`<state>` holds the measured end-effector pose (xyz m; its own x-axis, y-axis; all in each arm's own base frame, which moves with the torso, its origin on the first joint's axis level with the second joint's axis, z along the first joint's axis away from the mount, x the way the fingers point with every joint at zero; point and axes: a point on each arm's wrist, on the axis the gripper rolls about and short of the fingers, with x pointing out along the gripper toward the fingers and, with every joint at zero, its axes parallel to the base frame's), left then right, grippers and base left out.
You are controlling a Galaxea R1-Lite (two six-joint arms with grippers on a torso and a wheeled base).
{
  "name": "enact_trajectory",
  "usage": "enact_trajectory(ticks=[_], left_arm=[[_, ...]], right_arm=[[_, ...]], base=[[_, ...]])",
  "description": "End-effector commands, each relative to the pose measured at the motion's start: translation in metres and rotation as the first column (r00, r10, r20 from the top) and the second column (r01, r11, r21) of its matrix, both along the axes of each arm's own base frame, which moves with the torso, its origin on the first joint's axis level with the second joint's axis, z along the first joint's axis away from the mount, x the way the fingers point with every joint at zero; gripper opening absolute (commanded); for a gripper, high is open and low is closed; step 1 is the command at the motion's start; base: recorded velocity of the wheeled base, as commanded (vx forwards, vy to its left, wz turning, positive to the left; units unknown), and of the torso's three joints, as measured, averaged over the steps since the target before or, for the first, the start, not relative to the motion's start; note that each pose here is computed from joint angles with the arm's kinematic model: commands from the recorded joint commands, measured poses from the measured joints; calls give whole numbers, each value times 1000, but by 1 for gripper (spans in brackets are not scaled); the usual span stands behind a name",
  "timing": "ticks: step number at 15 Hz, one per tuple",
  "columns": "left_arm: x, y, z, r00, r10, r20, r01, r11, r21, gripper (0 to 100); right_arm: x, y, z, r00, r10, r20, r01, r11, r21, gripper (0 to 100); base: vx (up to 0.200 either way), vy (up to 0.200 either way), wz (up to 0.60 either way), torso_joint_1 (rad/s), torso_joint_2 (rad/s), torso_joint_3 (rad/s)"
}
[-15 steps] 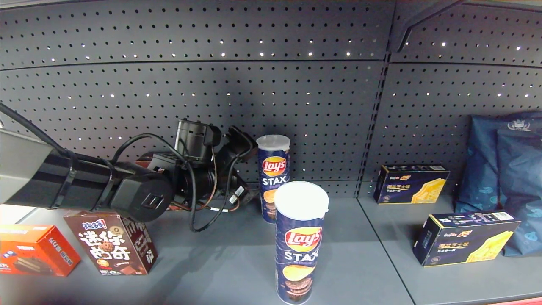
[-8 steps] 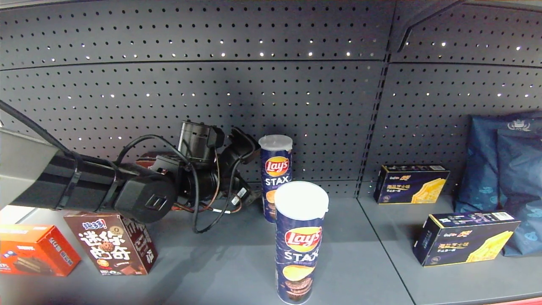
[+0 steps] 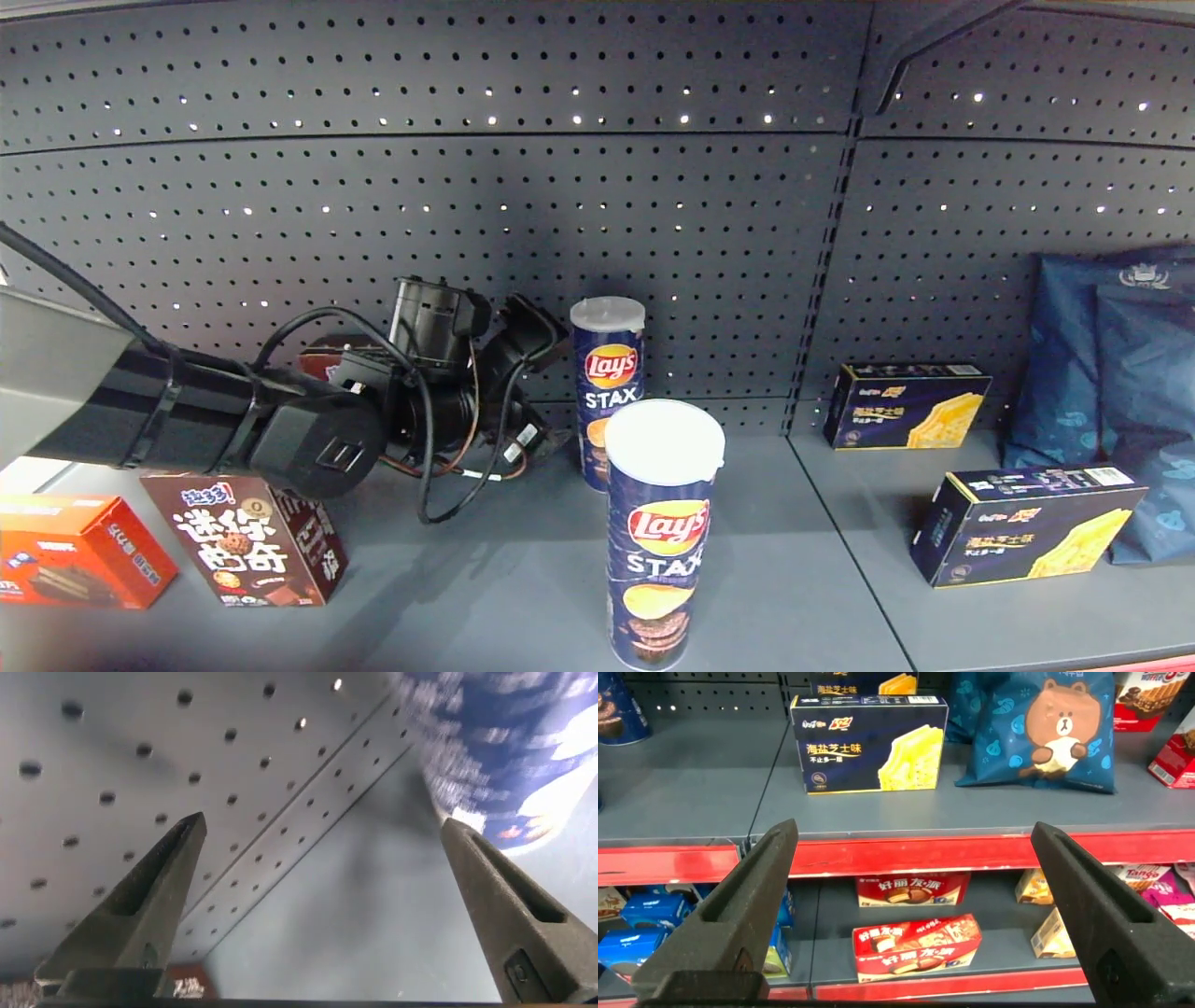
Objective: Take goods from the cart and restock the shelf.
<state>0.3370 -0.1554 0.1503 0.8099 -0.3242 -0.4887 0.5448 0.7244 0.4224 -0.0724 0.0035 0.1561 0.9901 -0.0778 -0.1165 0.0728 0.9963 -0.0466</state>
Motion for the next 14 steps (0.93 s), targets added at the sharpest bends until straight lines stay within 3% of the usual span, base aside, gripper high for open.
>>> enact_trajectory(ticks=[1, 5, 6, 9, 11, 14], left_arm=[[-9, 10, 14, 999, 15, 31, -15, 1000, -15, 100], [-29, 35, 62, 987, 62, 146, -53, 996, -68, 100], [-29, 35, 62, 987, 62, 146, -53, 996, -68, 100], [-55, 54, 76, 980, 93, 178, -77, 993, -92, 100], [-70, 59, 80, 978, 111, 178, -89, 988, -128, 100], [-85, 72, 82, 973, 139, 182, -115, 984, -137, 100]], right_arm=[[0, 0, 0, 1000, 0, -3, 0, 1000, 0, 100], [4, 0, 9, 999, 45, -15, -45, 999, 1, 100], [4, 0, 9, 999, 45, -15, -45, 999, 1, 100], [39, 3, 50, 965, 238, -108, -238, 971, 11, 100], [67, 4, 69, 919, 362, -156, -370, 929, -23, 100], [113, 4, 83, 878, 441, -187, -452, 892, -17, 100]], base=[[0, 0, 0, 0, 0, 0], [0, 0, 0, 0, 0, 0], [0, 0, 0, 0, 0, 0], [0, 0, 0, 0, 0, 0], [0, 0, 0, 0, 0, 0], [0, 0, 0, 0, 0, 0]])
